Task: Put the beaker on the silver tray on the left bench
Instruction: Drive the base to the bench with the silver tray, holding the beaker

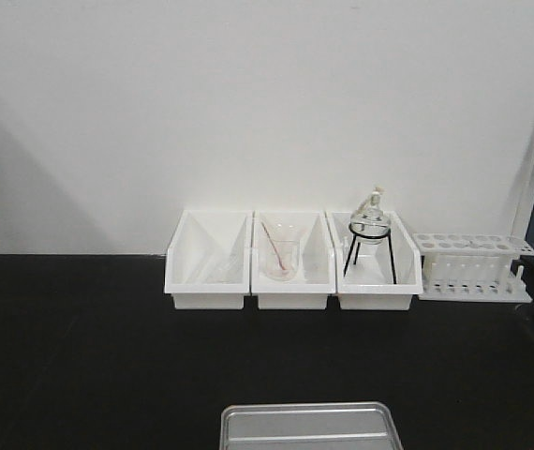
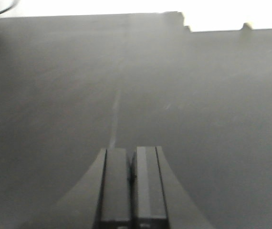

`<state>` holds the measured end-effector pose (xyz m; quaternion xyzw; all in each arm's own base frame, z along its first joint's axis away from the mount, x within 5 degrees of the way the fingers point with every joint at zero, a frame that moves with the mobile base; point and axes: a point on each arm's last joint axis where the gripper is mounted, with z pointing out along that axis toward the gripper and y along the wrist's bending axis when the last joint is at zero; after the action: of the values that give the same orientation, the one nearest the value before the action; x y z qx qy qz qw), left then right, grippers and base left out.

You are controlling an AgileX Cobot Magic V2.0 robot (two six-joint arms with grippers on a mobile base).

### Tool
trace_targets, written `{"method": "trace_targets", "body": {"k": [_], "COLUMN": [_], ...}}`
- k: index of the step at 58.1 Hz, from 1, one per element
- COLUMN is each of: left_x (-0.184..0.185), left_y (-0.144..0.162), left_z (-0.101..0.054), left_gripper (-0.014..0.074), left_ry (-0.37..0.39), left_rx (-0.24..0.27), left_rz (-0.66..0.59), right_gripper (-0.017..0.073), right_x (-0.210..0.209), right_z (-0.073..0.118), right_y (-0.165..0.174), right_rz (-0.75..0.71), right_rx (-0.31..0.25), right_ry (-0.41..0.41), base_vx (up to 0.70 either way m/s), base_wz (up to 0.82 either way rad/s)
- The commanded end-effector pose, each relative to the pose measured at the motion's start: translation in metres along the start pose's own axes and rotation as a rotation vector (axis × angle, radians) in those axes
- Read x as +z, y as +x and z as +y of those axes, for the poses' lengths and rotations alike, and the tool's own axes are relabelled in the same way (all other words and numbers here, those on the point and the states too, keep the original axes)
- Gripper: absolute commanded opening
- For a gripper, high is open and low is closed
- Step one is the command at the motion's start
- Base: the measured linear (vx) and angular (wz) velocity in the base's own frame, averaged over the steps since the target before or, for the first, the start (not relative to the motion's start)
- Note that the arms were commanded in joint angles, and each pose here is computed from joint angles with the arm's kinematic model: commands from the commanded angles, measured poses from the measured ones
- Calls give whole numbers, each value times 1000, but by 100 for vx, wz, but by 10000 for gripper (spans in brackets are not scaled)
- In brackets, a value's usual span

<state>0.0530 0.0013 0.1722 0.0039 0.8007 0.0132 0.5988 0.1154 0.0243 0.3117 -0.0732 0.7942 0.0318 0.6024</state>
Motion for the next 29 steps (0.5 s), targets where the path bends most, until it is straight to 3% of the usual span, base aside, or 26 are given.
{"method": "trace_targets", "body": {"k": [1,29], "left_x": [2,2], "left_y": [1,1], "left_z": [-1,-1], "left_gripper": [1,1], "left_ry": [7,7], "left_rx": [-1,-1], "left_rz": [-66,-66], "right_gripper": [-6,-6], "right_x": [-4,-4], "right_z": [2,2], "right_y": [-15,-15], "right_rz": [-86,-86], "right_rx": [-27,-27], "right_ry": [-30,-30], "base_vx": [21,8], "base_wz": [-25,-10]}}
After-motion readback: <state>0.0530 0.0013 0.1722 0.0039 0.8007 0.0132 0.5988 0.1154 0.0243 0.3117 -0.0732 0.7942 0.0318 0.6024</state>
